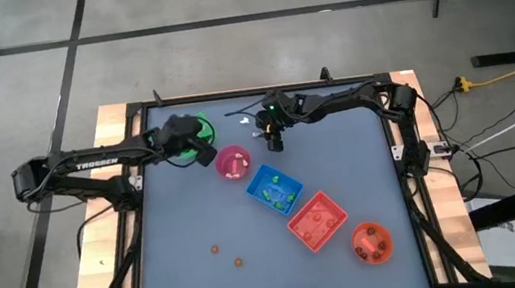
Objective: Sort Halloween decoration
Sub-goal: Put the light brown skull toy into the light red bin
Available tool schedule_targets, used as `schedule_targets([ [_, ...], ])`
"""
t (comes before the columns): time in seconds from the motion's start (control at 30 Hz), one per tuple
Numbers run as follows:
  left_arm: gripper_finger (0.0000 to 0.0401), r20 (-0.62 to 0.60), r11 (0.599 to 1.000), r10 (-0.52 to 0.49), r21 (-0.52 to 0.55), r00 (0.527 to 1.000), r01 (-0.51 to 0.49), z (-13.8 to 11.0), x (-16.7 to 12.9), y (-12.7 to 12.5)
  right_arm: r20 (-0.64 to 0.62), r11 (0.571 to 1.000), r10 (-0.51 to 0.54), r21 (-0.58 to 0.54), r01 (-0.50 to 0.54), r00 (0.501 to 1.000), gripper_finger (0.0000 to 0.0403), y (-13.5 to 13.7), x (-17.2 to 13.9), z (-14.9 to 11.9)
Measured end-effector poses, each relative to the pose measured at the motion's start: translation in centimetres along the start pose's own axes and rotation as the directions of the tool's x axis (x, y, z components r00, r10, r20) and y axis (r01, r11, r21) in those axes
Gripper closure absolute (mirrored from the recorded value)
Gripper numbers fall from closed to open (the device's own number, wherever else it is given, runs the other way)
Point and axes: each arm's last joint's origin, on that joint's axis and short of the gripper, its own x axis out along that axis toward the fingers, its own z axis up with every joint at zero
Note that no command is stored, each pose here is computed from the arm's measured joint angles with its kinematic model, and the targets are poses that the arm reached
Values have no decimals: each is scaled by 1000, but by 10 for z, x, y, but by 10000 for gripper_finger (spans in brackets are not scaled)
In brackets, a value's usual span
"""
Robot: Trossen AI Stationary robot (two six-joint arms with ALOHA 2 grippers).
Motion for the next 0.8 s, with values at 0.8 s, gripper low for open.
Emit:
schedule_targets([
  [0.8,231,138,943,-311,167,940,287,61,92,-51,64,999,-31,14,30,997,233,7,-135,45],
])
